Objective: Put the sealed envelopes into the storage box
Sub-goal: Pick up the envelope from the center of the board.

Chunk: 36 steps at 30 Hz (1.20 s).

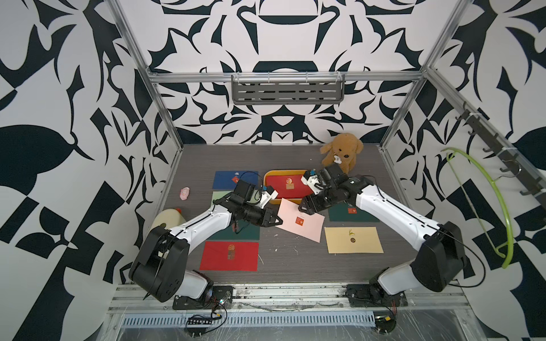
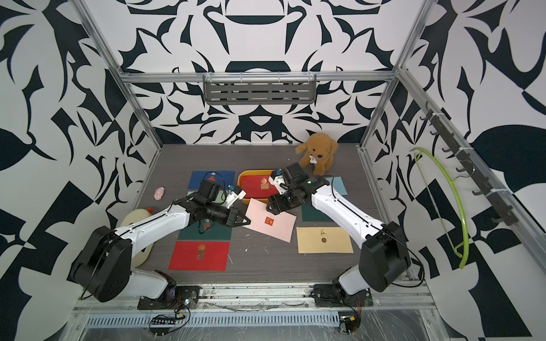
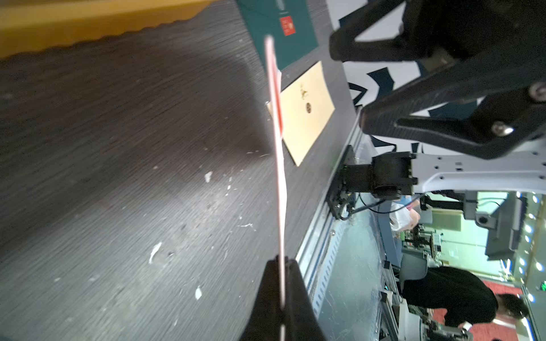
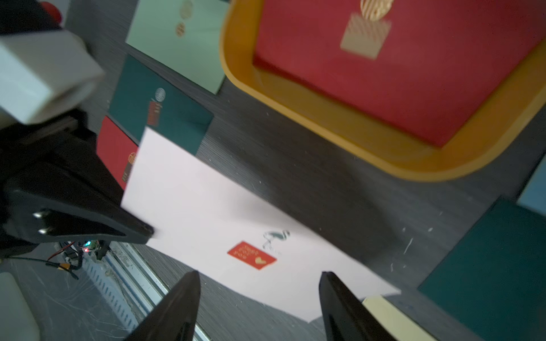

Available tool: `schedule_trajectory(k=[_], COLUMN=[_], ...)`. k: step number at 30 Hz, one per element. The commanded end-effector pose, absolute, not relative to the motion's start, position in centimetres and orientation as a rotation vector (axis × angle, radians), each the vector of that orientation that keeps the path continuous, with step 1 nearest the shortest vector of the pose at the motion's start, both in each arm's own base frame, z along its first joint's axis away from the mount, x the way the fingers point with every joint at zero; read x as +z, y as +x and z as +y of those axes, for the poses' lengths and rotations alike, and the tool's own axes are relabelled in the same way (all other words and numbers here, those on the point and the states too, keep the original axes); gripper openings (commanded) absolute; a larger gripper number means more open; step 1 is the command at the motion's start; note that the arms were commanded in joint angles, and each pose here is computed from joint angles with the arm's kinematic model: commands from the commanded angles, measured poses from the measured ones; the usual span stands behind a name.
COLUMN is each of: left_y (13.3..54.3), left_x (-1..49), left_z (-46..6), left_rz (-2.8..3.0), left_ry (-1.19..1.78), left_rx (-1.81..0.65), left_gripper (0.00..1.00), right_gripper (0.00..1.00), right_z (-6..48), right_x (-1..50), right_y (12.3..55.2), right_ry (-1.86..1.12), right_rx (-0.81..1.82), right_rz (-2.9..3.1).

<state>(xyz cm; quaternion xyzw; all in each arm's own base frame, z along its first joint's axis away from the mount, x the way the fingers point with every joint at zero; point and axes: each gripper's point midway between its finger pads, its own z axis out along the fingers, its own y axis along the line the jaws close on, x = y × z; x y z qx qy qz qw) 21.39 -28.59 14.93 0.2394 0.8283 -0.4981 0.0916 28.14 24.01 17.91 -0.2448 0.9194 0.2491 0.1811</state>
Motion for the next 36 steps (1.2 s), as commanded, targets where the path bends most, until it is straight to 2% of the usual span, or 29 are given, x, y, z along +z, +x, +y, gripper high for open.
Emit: schedule_trajectory(k=[1,5,13,17,19,20,23,26,30,32,34,35,36], left_y=[19.8,19.4,18.4,18.4,18.7,19.0,19.7,20.6,21.9,22.8,24.1,24.9,25.8], left_x=[18.1,19.7,22.2,22.5,22.3,22.0,21.3,20.7,19.8,19.1,18.2,17.8,17.3], left_z=[-29.2,-29.3,-29.4,-29.4,-29.5,-29.5,-29.6,-29.5,-29.3,-29.0,-28.5,-28.1,-27.7], left_rz=[2.358,2.338,2.254,2.228,2.237,2.245,2.267,2.291,2.332,2.37,2.416,2.437,2.458], left_ry=[0.855,0.921,0.992,1.005,0.999,0.994,0.978,0.954,0.912,0.872,0.809,0.767,0.722], left_rx=[-1.621,-1.636,-1.716,-1.718,-1.701,-1.687,-1.651,-1.606,-1.518,-1.457,-1.364,-1.32,-1.269], left_gripper=[0.0,0.0,0.0,0.0,0.0,0.0,0.0,0.0,0.01,0.09,0.2,0.2,0.25], right_gripper=[0.71,0.71,0.71,0.67,0.62,0.55,0.27,0.12,0.05,0.03,0.02,0.02,0.02], right_z=[23.0,22.3,22.3,22.5,22.5,22.4,22.2,21.8,21.4,21.3,21.1,21.0,20.9], right_x=[19.1,20.7,20.3,19.8,20.0,20.1,20.4,20.2,19.9,19.8,19.8,19.9,19.9], right_y=[27.1,27.5,24.9,24.0,23.8,23.7,23.6,23.6,23.3,23.3,23.3,23.3,23.3], right_ry=[-0.859,-0.911,-1.002,-1.018,-1.024,-1.019,-0.996,-0.967,-0.953,-0.939,-0.924,-0.917,-0.91], right_rx=[0.68,0.705,0.841,0.89,0.914,0.929,0.963,0.974,0.98,0.979,0.977,0.968,0.968], right_rz=[2.588,2.528,2.536,2.541,2.528,2.525,2.528,2.545,2.557,2.562,2.563,2.563,2.566])
